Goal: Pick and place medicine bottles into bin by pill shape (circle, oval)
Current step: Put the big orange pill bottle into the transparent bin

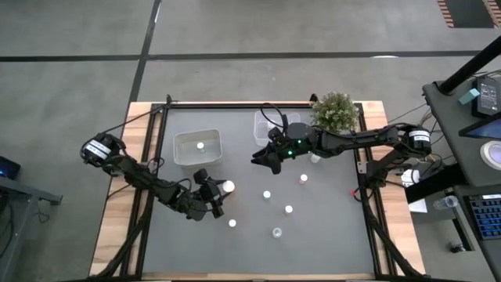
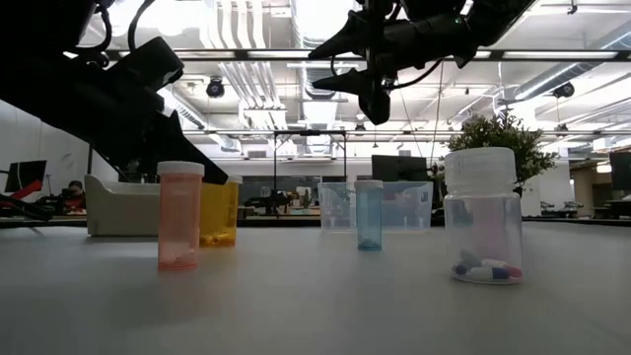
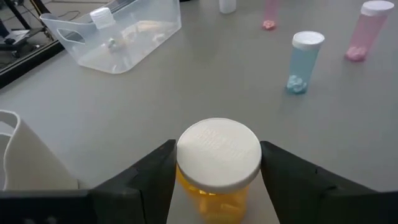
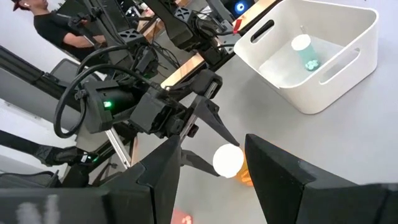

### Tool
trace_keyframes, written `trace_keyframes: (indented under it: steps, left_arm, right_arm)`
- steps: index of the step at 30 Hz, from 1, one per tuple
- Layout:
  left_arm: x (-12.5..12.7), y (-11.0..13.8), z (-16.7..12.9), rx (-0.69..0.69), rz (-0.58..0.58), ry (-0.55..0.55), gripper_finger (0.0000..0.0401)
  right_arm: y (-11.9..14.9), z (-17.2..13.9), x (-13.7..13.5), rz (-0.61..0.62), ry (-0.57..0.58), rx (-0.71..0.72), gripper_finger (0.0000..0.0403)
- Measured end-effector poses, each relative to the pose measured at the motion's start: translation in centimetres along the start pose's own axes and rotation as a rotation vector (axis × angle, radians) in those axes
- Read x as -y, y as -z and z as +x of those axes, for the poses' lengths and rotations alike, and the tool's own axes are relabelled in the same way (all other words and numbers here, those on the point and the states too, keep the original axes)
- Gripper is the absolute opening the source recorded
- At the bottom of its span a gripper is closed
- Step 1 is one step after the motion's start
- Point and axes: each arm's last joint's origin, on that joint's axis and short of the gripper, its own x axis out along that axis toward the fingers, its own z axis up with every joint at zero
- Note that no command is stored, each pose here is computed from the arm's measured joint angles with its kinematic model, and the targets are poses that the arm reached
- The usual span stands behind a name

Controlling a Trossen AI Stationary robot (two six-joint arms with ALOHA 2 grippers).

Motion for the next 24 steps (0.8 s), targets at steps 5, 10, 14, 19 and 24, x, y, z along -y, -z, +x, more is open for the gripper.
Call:
trace_keyframes:
  steps: [5,10,14,19,24]
  left_arm:
    - [-0.05,0.08,-0.01,-0.002,0.001,-0.001,0.0211]
    - [-0.05,0.08,-0.01,-0.002,0.0,-0.001,0.0212]
    - [-0.05,0.08,-0.01,-0.002,0.0,-0.001,0.0213]
    - [-0.05,0.08,-0.01,-0.002,-0.001,-0.001,0.0213]
    - [-0.06,0.04,-0.03,-0.001,-0.003,0.0,0.0213]
  right_arm:
    - [0.09,0.04,-0.11,-0.001,-0.003,-0.003,0.0173]
    - [0.1,0.04,-0.11,-0.001,-0.003,-0.004,0.0173]
    - [0.1,0.04,-0.11,-0.001,-0.002,-0.004,0.0173]
    - [0.1,0.04,-0.11,-0.001,-0.002,-0.004,0.0173]
    - [0.1,0.04,-0.11,-0.001,-0.002,-0.004,0.0173]
